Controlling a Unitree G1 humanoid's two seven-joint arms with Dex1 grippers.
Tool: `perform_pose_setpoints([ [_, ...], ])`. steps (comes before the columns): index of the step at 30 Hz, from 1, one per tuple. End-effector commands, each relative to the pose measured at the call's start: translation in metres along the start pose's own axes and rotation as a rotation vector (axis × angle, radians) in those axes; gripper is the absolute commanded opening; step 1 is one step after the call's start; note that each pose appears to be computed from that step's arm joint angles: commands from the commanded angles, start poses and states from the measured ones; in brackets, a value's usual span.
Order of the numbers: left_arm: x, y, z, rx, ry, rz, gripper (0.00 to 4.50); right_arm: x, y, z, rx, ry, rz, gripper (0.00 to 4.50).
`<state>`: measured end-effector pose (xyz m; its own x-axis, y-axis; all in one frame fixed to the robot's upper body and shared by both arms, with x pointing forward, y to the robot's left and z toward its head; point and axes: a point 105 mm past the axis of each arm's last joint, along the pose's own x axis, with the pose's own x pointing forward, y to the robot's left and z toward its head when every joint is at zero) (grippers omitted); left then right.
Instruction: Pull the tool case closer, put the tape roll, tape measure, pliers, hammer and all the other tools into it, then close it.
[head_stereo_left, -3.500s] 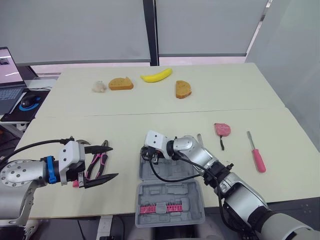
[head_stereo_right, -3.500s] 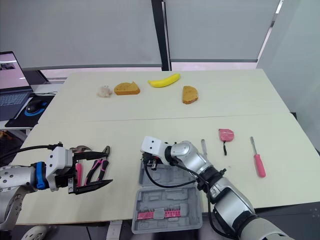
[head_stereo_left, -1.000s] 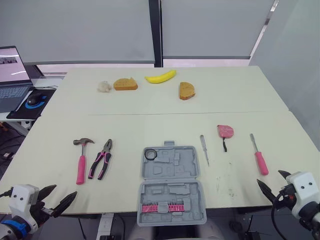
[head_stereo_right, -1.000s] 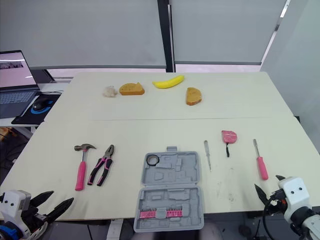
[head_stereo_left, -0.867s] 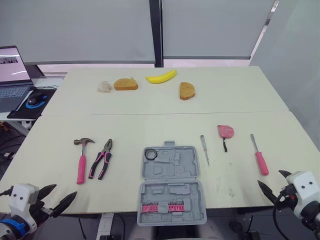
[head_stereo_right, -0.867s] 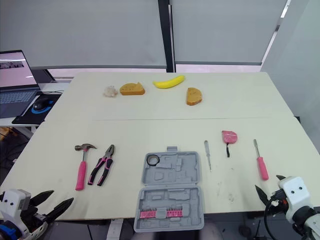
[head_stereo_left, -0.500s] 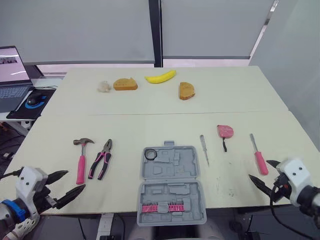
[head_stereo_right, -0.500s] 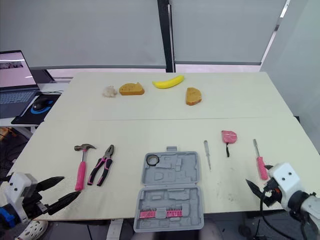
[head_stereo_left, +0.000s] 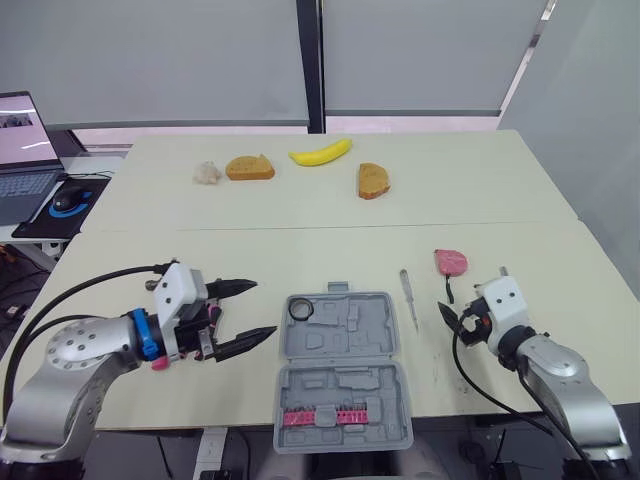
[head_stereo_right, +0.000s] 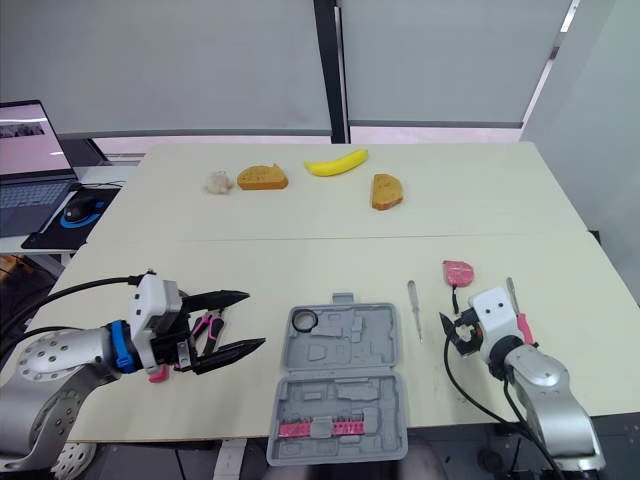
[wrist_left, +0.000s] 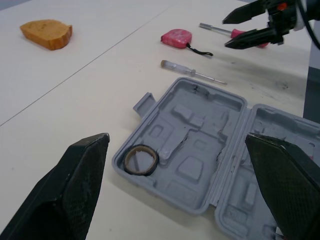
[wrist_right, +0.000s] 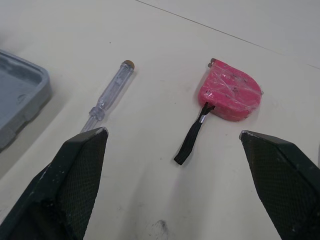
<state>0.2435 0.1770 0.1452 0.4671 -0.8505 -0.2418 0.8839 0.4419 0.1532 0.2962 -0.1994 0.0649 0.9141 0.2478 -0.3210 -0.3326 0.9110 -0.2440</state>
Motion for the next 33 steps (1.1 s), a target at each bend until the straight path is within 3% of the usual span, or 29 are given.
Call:
perform_pose_setpoints([
  [1,0.009,-0.006,0.011,0.046,-0.017,-0.059,4.5,0.007,-0.007,0.006,-0.011,-0.03,-0.051,3.62],
  [3,0.014,-0.009,0.013,0.056,-0.026,-0.097,4.5,0.018,-0.011,0.005,0.012,-0.018,-0.085,2.95],
  [13,0.029,-0.015,0.018,0.093,-0.051,-0.166,4.5,0.059,-0.02,-0.001,0.147,0.026,-0.173,2.95],
  [22,0.032,-0.014,0.02,0.11,-0.05,-0.173,4.5,0.072,-0.017,-0.011,0.226,0.066,-0.204,2.95],
  [33,0.034,-0.015,0.02,0.128,-0.065,-0.177,4.5,0.073,-0.017,-0.015,0.277,0.077,-0.206,0.76],
])
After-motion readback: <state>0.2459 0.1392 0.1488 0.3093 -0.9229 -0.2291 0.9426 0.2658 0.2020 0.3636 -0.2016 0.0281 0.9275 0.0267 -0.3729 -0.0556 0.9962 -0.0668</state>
